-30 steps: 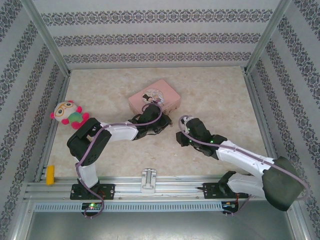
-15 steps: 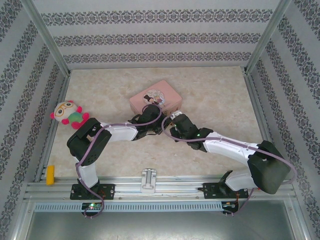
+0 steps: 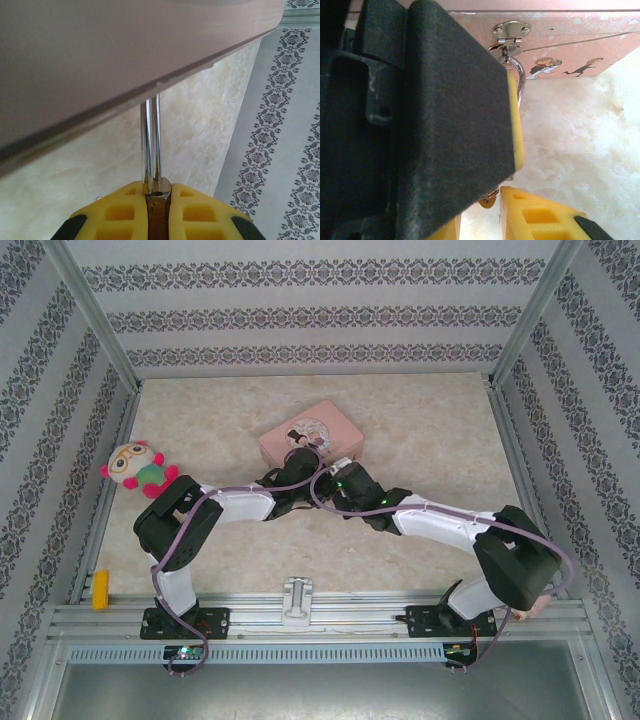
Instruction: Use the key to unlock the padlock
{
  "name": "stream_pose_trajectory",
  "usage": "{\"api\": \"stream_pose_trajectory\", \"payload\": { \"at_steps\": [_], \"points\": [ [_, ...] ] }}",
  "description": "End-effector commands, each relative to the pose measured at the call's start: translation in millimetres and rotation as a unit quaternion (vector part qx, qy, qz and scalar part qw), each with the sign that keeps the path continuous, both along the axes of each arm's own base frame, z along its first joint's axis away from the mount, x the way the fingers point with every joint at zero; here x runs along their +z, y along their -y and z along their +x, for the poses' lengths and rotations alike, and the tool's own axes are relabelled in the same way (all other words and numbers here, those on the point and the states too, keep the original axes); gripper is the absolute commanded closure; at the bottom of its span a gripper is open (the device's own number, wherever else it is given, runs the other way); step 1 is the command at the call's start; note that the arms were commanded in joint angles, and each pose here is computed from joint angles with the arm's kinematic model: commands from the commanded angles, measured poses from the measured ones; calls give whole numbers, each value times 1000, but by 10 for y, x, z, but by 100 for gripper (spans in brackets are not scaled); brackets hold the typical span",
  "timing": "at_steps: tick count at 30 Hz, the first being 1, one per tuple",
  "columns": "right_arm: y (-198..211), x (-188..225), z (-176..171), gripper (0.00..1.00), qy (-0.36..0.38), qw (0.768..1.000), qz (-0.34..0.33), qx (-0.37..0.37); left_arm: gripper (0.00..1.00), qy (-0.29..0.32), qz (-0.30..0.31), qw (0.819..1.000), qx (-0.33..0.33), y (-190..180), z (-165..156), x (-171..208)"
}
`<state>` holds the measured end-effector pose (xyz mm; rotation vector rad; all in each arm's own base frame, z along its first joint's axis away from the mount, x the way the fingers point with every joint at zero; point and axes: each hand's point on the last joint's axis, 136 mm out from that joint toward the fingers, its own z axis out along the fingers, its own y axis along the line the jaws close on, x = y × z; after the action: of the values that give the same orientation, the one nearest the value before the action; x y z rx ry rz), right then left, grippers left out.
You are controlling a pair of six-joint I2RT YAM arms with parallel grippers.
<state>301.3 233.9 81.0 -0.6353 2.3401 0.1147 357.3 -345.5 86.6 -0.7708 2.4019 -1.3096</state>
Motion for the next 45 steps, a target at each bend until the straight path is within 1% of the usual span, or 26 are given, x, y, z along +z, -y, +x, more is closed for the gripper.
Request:
{"api": "stream_pose_trajectory", "payload": {
  "at_steps": [1, 3, 7, 10, 12, 13, 14, 16, 19, 21, 23, 25, 28, 32, 34, 36, 37, 38, 39, 40, 42, 45],
  "points": [
    [-17, 47, 113, 76, 18, 1000, -6, -7, 100, -8, -33, 999, -13, 80, -66, 123],
    [8, 36, 149, 81, 21, 1000, -7, -14, 100, -8, -36, 999, -16, 90, -72, 127],
    [69, 27, 231, 85, 28, 999, -7, -29, 100, -7, -38, 999, -20, 102, -78, 146],
    [30, 58, 276, 92, 33, 999, 8, -26, 100, -8, -38, 999, -24, 109, -89, 143],
    [-33, 84, 307, 94, 33, 999, 24, -21, 100, -9, -39, 999, -24, 111, -93, 135],
    [-57, 93, 322, 97, 31, 999, 32, -20, 100, -11, -39, 999, -25, 111, -98, 121],
    [-82, 98, 342, 100, 26, 998, 47, -22, 100, -11, -39, 999, -24, 109, -99, 120],
    [-99, 98, 374, 100, 10, 996, 88, -32, 100, -12, -40, 999, -26, 109, -106, 114],
    [-75, 78, 410, 100, -28, 983, 171, -61, 100, -13, -41, 999, -27, 111, -117, 96],
    [-1, 47, 441, 100, -59, 966, 233, -95, 100, -13, -44, 999, -27, 115, -116, 100],
    [14, 42, 450, 100, -85, 944, 300, -107, 100, -13, -47, 998, -26, 118, -114, 91],
    [33, 45, 465, 100, -105, 921, 355, -117, 95, -12, -49, 998, -26, 122, -113, 93],
    [57, 39, 501, 100, -138, 889, 416, -133, 92, -12, -53, 998, -27, 133, -114, 92],
    [66, 50, 577, 100, -172, 837, 498, -149, 89, -12, -58, 998, -25, 133, -112, 88],
    [80, 65, 617, 100, -180, 812, 533, -156, 86, -13, -59, 998, -24, 132, -116, 80],
    [104, 73, 650, 100, -186, 786, 567, -161, 80, -13, -61, 998, -23, 125, -122, 77],
    [100, 76, 663, 100, -189, 777, 579, -160, 76, -13, -64, 998, -22, 123, -119, 86],
    [100, 74, 681, 100, -191, 768, 590, -159, 71, -12, -66, 998, -21, 118, -116, 92],
    [96, 70, 700, 100, -192, 761, 599, -158, 64, -10, -66, 998, -21, 117, -116, 99],
    [94, 58, 715, 100, -193, 756, 605, -158, 59, -10, -65, 998, -20, 107, -116, 97],
    [111, 21, 745, 100, -192, 749, 612, -163, 55, -5, -65, 998, -19, 92, -113, 130],
    [144, -17, 777, 100, -188, 748, 614, -169, 47, 8, -60, 998, -16, 36, -104, 199]
  ]
}}
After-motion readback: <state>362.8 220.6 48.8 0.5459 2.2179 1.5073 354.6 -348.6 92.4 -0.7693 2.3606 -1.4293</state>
